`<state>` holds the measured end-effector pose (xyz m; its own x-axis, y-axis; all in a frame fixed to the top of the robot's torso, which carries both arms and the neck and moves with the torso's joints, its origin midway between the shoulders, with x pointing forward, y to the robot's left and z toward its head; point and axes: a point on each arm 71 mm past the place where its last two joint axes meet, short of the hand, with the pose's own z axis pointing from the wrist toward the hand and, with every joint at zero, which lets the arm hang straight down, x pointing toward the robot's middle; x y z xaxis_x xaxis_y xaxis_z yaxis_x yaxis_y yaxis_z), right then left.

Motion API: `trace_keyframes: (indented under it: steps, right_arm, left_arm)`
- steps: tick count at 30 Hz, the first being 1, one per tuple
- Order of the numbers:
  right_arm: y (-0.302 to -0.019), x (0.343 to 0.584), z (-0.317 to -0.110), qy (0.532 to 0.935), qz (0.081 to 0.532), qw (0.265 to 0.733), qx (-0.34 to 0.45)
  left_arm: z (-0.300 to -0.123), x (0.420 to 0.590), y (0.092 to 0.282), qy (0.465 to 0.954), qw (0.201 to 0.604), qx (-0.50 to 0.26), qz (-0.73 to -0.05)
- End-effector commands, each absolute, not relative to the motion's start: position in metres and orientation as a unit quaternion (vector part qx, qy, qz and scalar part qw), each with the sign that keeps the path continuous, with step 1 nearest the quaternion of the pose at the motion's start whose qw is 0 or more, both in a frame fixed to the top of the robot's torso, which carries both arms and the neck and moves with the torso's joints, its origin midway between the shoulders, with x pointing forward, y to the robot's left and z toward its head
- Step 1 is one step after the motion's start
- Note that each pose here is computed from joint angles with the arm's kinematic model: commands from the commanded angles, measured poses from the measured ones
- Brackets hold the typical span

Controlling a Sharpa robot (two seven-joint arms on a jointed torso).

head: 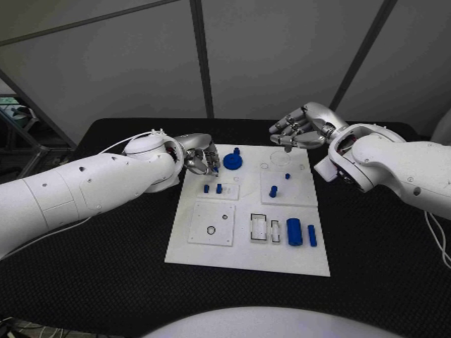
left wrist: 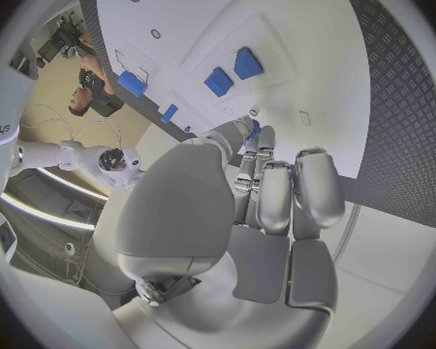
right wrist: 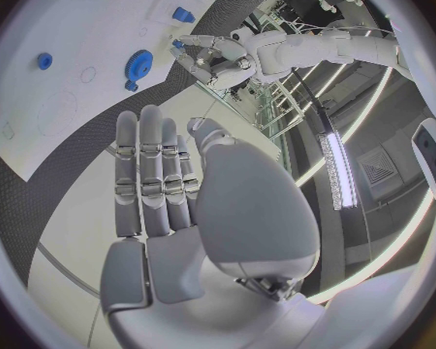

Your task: Assemble the parts on the task board

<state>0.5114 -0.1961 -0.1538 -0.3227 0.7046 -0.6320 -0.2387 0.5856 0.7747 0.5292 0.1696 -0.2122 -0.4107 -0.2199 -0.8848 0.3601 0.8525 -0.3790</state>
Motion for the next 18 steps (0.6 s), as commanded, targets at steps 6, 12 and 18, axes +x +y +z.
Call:
trace_keyframes:
  steps: [6, 12, 18]
  right_arm:
    - [-0.1944, 0.511, -0.1523, 0.694, 0.427, 0.556, 0.164]
    - [-0.1941, 0.5109, -0.1523, 0.694, 0.428, 0.556, 0.164]
    - [-0.1941, 0.5108, -0.1523, 0.694, 0.428, 0.556, 0.164]
  left_arm:
    - [-0.2159, 0.5305, 0.1672, 0.804, 0.53, 0.042, -0.264]
    - [-0.2184, 0.5307, 0.1658, 0.808, 0.525, 0.043, -0.263]
    - [-0.2204, 0.5307, 0.1657, 0.811, 0.521, 0.044, -0.261]
